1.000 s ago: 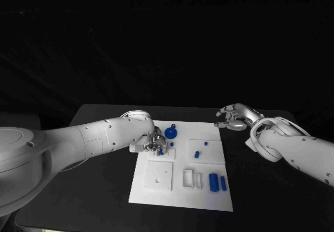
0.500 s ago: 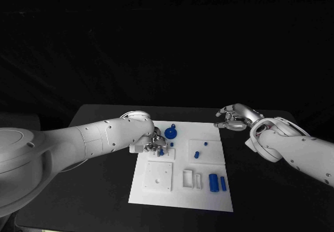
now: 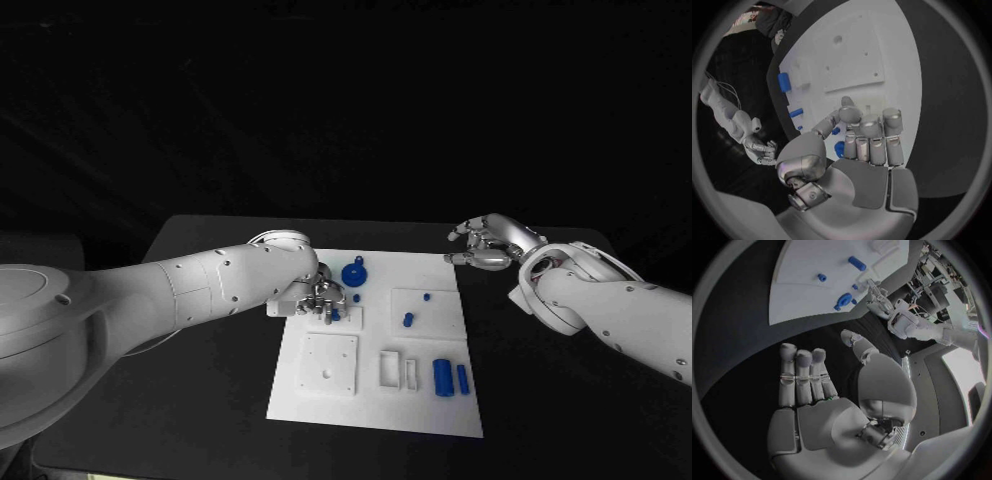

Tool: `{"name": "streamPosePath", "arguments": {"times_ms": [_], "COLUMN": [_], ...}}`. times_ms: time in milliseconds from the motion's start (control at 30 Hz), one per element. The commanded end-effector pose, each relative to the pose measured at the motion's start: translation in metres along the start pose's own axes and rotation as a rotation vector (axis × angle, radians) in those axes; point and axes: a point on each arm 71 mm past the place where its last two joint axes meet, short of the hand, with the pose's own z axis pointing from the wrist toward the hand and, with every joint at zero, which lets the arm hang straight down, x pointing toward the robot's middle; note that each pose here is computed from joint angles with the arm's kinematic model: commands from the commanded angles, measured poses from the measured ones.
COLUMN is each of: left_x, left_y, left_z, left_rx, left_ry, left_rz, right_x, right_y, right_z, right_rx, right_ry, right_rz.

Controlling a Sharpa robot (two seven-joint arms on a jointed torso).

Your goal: Assemble the parts on the task board

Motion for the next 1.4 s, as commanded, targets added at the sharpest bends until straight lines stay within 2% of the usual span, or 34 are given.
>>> {"name": "streamPosePath", "arguments": {"times_ms": [33,333,533,767,1033,1100,1200,1300,1400], "left_x": [-0.0004,-0.0010,0.0003,0.0011,-0.0206,-0.0318,-0.0470,-0.0623,-0.0741], "left_y": [-0.0008,0.0018,0.0007,0.0069,0.0083,0.0100,0.0169,0.0240,0.0321], "left_z": [-0.0004,-0.0014,-0.0025,-0.0092,-0.0376,-0.0482,-0.0584,-0.0632,-0.0620], "left_rx": [0.003,0.003,0.014,0.026,0.095,0.102,0.107,0.092,0.058], "left_ry": [-0.010,-0.026,-0.021,-0.031,-0.091,-0.123,-0.161,-0.227,-0.293], "left_rz": [-0.007,-0.014,-0.021,-0.039,-0.139,-0.155,-0.167,-0.189,-0.170], "right_x": [0.001,0.001,0.001,0.001,-0.002,-0.003,-0.004,-0.004,-0.004], "right_y": [0.001,0.001,0.001,0.000,-0.004,-0.005,-0.008,-0.008,-0.008], "right_z": [0.000,0.000,0.000,0.000,-0.001,-0.001,-0.001,-0.001,-0.001], "right_rx": [-0.008,-0.009,-0.009,-0.009,-0.001,0.002,0.009,0.012,0.012], "right_ry": [0.012,0.011,0.011,0.009,-0.003,-0.006,-0.007,-0.007,-0.010], "right_rz": [-0.006,-0.006,-0.006,-0.007,-0.008,-0.008,-0.007,-0.008,-0.008]}}
